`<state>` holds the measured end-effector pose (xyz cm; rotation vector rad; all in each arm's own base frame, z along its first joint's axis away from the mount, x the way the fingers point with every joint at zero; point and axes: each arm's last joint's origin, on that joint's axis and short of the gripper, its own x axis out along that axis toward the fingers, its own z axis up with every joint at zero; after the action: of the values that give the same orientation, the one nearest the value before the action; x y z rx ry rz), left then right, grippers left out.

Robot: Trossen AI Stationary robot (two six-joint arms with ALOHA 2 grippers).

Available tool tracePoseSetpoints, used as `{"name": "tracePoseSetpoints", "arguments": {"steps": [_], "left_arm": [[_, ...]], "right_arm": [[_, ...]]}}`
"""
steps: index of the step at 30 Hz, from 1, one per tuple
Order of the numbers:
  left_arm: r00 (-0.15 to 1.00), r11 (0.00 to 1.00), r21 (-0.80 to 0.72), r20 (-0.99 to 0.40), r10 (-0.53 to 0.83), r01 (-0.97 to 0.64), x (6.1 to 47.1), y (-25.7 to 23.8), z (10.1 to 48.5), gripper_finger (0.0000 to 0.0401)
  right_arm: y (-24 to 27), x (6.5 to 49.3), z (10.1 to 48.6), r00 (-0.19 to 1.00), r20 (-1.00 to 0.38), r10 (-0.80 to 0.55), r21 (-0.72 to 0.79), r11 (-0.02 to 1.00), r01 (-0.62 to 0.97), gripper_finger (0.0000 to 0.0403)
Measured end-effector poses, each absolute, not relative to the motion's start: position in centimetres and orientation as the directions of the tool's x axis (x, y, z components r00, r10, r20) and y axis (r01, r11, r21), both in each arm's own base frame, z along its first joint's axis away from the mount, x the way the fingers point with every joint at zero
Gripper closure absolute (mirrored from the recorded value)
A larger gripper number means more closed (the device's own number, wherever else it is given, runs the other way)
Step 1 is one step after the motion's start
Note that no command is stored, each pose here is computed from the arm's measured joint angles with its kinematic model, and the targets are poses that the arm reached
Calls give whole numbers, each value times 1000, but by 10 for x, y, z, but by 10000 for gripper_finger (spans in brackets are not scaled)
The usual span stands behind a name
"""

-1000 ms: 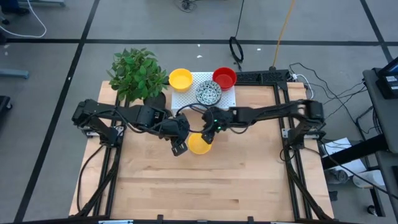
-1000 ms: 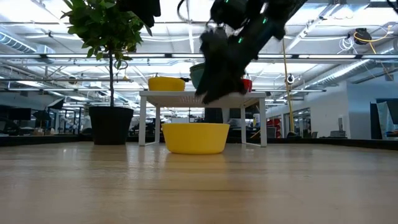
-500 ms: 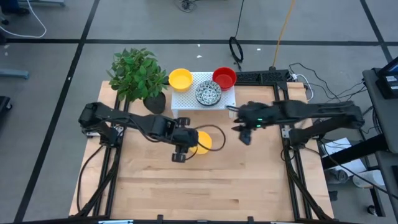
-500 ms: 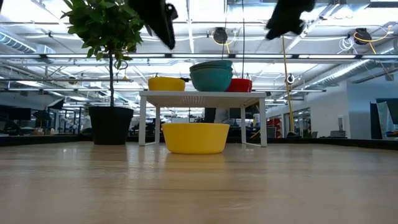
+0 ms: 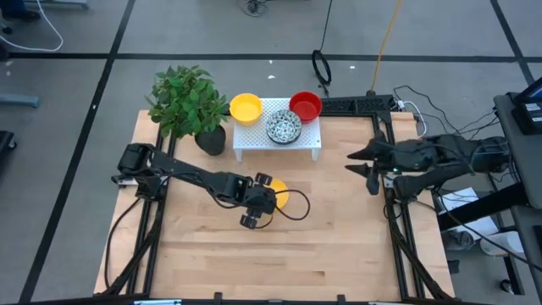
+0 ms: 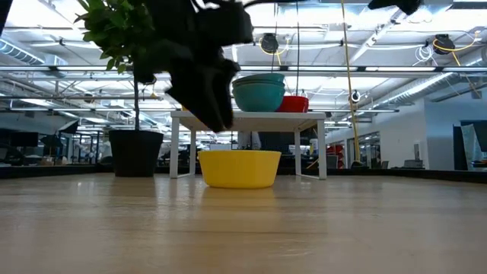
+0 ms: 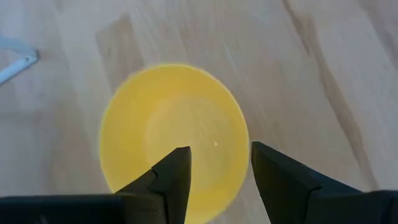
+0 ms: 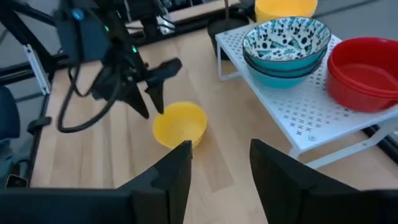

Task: Pick & Place Mini bowls
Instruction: Stack the yellow bowl on the yellow bowl on the shelf

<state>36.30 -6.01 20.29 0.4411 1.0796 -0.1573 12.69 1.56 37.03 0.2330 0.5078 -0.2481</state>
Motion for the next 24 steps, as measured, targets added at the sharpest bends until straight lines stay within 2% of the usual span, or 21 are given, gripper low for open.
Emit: {"name": "tracePoseSetpoints", "arguments": {"steps": [9, 12, 18, 21, 24], "left_arm": [[419, 930, 162, -908, 11, 329, 369, -64, 177, 229], [380, 928, 165, -925, 28, 333, 369, -64, 166, 229], [383, 931, 217, -919, 93, 294, 370, -62, 163, 231], [380, 925, 275, -911, 163, 261, 370, -60, 163, 257], [370, 930, 278, -912, 177, 240, 369, -59, 162, 310]], "right_arm": [[16, 109, 324, 934, -335, -125, 261, 940, 219, 250], [16, 108, 306, 961, -249, -117, 308, 932, 193, 250], [16, 110, 272, 986, -124, -108, 352, 925, 145, 250], [16, 111, 260, 991, -76, -107, 367, 921, 127, 250], [17, 112, 247, 993, -50, -107, 379, 918, 118, 250]]}}
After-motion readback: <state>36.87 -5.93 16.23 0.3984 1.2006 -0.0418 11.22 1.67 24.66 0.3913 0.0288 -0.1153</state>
